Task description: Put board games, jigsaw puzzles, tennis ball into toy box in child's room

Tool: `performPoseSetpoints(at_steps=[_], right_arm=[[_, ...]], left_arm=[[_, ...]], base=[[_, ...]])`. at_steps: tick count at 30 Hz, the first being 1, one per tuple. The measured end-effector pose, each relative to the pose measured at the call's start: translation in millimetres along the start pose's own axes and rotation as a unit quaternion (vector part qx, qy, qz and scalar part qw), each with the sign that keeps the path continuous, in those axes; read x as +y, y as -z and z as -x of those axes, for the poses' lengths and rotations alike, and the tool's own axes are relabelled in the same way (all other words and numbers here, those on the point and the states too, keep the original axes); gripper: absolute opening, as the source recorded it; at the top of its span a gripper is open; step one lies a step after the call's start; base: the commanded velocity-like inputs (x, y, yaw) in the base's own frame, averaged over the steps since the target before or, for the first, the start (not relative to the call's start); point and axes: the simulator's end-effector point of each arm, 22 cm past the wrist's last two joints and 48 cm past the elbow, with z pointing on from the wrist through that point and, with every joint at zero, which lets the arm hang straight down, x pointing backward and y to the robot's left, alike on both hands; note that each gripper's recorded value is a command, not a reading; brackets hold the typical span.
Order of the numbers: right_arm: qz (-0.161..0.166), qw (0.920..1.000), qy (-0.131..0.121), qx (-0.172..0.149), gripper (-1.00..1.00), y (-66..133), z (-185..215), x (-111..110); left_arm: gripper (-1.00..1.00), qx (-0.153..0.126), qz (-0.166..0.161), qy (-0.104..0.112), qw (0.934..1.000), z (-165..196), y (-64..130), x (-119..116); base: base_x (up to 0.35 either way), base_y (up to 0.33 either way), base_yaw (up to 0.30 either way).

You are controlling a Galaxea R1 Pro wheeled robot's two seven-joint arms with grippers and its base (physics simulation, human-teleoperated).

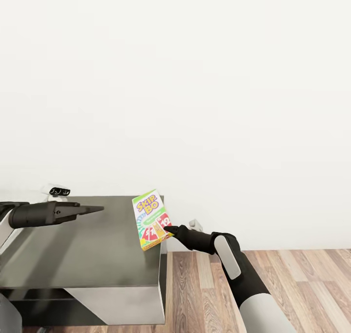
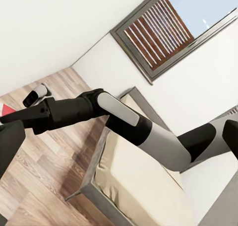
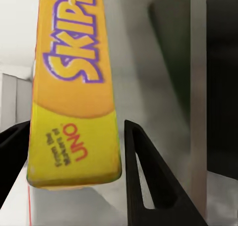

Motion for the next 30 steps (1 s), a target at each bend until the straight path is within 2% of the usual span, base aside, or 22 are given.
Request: performPoseSetpoints(at_steps=[15,21,30], right_arm=[[0.004,1.0,0.001,-0.006,-1.0,10.9,8,22],[0.033,0.9987,-0.031,-0.021,-1.0,18.4,18,39],[0.036,0.9983,-0.038,-0.024,-1.0,24.4,19,48]], left_arm=[[1.0,0.0,0.001,0.0,1.0,12,1.0,-17],[1.0,0.0,0.001,0.0,1.0,17,1.4,-23],[1.0,0.001,0.002,0.001,1.0,23,1.5,-32]], base=[[0.0,0.0,0.0],[0.0,0.0,0.0],[-0.127,0.018,0.0]])
